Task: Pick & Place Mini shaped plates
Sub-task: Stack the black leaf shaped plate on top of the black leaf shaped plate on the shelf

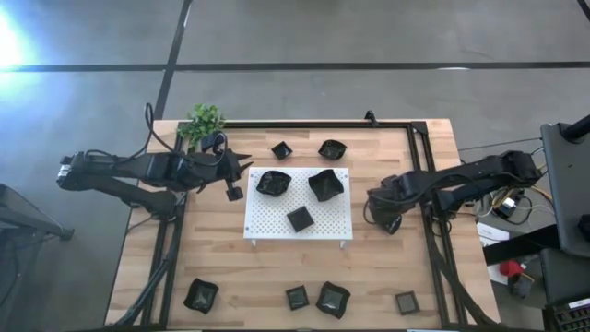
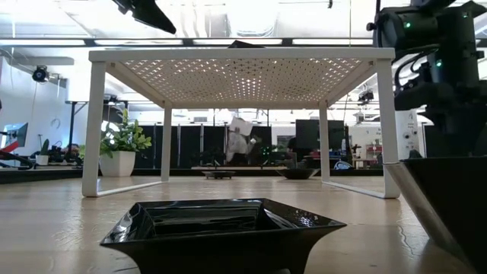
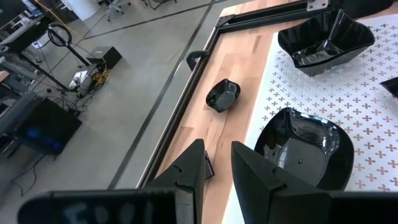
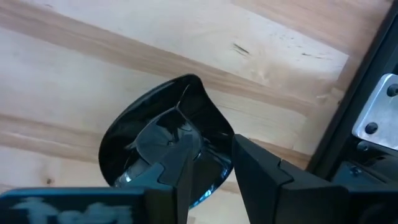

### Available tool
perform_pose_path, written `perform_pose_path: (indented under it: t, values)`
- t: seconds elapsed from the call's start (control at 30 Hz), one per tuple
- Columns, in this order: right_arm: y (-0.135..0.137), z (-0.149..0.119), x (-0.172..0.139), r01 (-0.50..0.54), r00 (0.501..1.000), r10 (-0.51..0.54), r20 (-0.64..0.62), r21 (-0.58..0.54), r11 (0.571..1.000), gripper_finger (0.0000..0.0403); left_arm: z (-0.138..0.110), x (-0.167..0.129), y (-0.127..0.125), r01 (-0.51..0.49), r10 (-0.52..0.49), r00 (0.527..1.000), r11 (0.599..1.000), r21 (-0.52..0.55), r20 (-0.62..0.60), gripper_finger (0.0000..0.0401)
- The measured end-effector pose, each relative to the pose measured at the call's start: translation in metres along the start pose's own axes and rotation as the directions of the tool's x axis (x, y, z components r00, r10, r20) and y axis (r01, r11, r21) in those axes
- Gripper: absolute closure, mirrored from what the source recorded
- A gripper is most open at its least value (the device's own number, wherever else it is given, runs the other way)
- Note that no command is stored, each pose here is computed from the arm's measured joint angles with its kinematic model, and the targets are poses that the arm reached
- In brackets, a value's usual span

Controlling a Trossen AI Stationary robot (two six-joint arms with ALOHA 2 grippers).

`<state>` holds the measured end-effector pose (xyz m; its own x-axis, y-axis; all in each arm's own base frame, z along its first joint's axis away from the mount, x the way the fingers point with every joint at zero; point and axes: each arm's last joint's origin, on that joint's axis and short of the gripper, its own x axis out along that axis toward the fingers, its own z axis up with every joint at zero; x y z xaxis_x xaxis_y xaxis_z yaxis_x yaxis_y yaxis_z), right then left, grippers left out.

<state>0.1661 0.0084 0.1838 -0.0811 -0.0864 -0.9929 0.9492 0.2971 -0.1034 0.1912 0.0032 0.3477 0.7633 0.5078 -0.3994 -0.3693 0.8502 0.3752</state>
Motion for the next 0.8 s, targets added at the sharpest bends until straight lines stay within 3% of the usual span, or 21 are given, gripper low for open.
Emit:
perform_pose_path:
  t: [0.27, 0.63, 0.8]
  values:
    - [0.002, 0.009, 0.007, 0.043, 0.999, -0.043, 0.005, 0.002, 0.999, 0.0290, 0.000, 0.000, 0.000, 0.002, -0.002, 1.000, 1.000, 0.014, 0.000, 0.0326]
    - [0.009, 0.016, 0.021, 0.104, 0.993, -0.108, -0.048, -0.069, 0.992, 0.0287, 0.000, 0.000, 0.000, 0.011, -0.011, 1.000, 1.000, 0.016, -0.003, 0.0326]
    - [0.016, 0.017, 0.027, 0.087, 0.994, -0.094, -0.062, -0.119, 0.989, 0.0285, 0.000, 0.000, 0.000, 0.012, -0.012, 1.000, 1.000, 0.017, -0.002, 0.0326]
